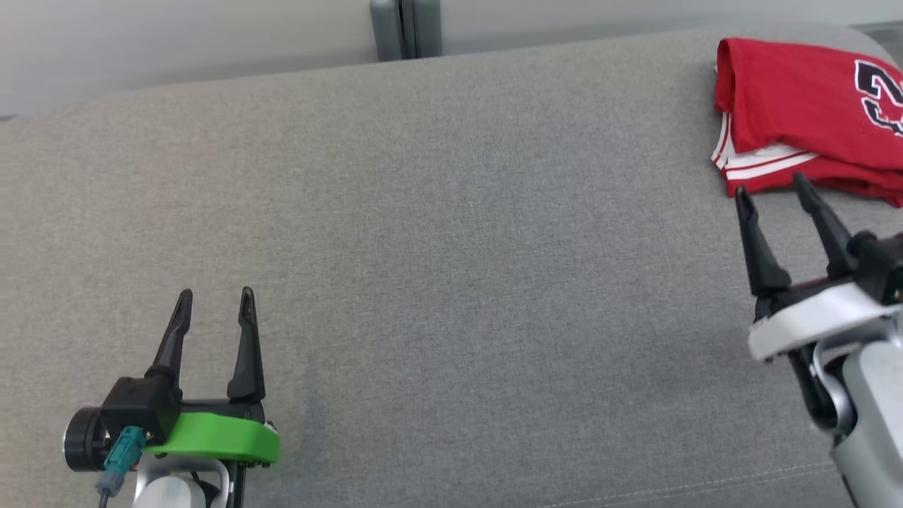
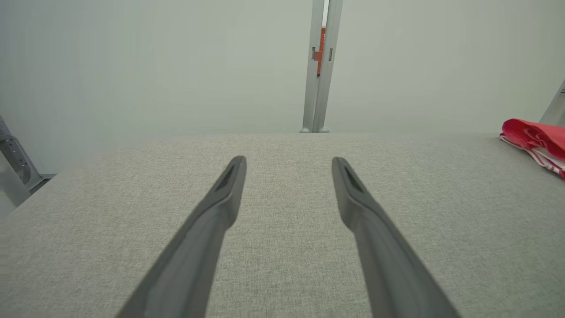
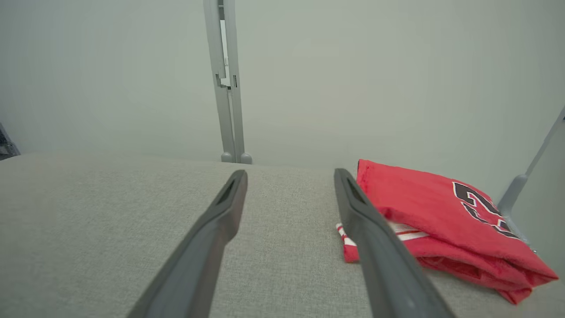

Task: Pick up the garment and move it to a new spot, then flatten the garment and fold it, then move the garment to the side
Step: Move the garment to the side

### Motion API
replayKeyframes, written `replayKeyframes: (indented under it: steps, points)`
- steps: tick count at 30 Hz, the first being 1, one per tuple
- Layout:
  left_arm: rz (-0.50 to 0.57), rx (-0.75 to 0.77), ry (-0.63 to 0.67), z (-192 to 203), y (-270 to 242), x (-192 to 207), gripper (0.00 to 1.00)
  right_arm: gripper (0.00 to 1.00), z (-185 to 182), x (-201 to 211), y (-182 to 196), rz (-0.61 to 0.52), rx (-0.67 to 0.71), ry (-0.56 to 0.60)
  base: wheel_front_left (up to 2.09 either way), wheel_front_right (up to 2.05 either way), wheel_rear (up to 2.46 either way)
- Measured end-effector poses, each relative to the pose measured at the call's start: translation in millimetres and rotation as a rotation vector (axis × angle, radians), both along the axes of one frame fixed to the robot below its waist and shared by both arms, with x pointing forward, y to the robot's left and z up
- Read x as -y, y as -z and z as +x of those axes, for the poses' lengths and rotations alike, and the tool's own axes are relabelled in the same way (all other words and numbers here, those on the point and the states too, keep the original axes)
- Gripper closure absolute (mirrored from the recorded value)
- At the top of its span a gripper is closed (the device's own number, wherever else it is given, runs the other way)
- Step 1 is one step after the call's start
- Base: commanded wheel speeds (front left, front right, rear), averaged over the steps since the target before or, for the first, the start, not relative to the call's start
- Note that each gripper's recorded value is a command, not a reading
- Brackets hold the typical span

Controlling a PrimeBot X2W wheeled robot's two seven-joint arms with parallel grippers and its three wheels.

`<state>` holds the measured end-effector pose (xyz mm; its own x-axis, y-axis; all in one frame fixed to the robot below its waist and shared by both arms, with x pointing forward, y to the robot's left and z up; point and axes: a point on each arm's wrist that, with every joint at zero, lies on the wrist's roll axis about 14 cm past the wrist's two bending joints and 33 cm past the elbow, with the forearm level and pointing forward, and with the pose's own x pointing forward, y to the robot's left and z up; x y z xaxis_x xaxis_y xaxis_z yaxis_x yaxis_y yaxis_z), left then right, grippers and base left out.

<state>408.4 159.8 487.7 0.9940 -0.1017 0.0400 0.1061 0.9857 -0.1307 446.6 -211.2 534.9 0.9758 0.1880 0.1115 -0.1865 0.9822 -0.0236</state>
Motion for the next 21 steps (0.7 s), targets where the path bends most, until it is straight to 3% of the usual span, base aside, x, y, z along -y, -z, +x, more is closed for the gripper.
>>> replayKeyframes:
  steps: [10, 21]
  points:
    - [-0.004, 0.012, -0.059, -21, -8, -19, 0.0, 0.0, -46, -22, 13, 0.132, -0.014, 0.029, 0.0, 0.0, 0.0]
    - [-0.005, 0.017, -0.094, -36, -10, -32, 0.0, 0.0, -70, -41, 11, 0.163, 0.002, 0.037, 0.0, 0.0, 0.0]
